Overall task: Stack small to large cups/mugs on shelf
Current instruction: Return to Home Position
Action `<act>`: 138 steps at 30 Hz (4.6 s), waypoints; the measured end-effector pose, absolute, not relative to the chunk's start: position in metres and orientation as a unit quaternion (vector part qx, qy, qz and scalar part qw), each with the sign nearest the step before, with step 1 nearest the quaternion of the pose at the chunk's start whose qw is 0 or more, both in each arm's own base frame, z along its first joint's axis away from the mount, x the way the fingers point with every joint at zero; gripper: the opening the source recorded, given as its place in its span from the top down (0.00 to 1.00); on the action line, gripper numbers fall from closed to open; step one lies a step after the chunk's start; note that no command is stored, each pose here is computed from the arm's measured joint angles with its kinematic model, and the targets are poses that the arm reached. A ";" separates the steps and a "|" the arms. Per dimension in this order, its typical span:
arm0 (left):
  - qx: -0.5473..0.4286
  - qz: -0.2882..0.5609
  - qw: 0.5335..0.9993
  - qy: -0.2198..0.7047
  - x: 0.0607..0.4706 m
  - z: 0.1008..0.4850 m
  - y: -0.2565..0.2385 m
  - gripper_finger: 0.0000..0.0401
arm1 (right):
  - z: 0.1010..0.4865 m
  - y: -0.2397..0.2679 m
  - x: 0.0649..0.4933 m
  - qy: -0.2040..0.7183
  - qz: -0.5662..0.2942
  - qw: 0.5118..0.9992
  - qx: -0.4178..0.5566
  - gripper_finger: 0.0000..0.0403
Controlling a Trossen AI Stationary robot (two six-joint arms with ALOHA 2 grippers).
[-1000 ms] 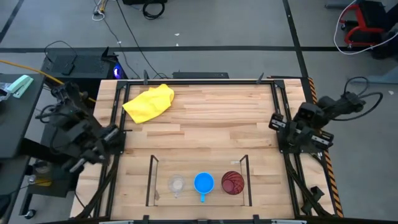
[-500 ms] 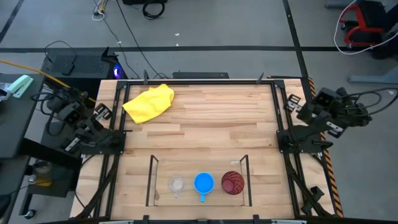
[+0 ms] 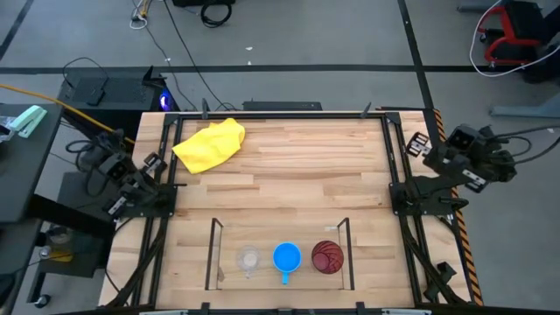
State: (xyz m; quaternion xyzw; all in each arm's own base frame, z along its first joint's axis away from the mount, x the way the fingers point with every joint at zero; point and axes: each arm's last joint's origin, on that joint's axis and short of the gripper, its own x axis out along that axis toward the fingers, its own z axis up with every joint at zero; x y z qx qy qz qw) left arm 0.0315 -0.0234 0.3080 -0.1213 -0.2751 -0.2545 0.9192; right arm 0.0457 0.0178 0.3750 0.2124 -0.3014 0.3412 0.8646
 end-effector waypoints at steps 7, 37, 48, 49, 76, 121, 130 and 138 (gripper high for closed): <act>-0.123 -0.235 0.927 -0.266 0.039 0.291 -0.030 0.93 | 0.330 0.017 0.053 -0.352 0.326 0.850 0.216 0.86; -0.086 -0.078 0.983 -0.140 0.070 0.199 -0.051 0.94 | 0.211 0.022 0.097 -0.172 0.243 0.933 0.204 0.86; -0.048 -0.080 0.990 -0.103 0.072 0.190 -0.053 0.91 | 0.190 0.024 0.104 -0.060 0.223 0.949 0.215 0.86; -0.048 -0.080 0.990 -0.103 0.072 0.190 -0.053 0.91 | 0.188 0.024 0.105 -0.048 0.221 0.949 0.221 0.86; -0.047 -0.080 0.990 -0.102 0.072 0.190 -0.053 0.93 | 0.182 0.024 0.106 -0.019 0.215 0.950 0.228 0.86; -0.047 -0.080 0.990 -0.102 0.072 0.190 -0.053 0.91 | 0.182 0.024 0.106 -0.019 0.214 0.950 0.227 0.86; -0.047 -0.080 0.990 -0.102 0.072 0.190 -0.054 0.94 | 0.182 0.024 0.106 -0.019 0.214 0.950 0.227 0.86; -0.047 -0.080 0.990 -0.102 0.072 0.190 -0.054 0.92 | 0.182 0.024 0.106 -0.019 0.214 0.950 0.227 0.86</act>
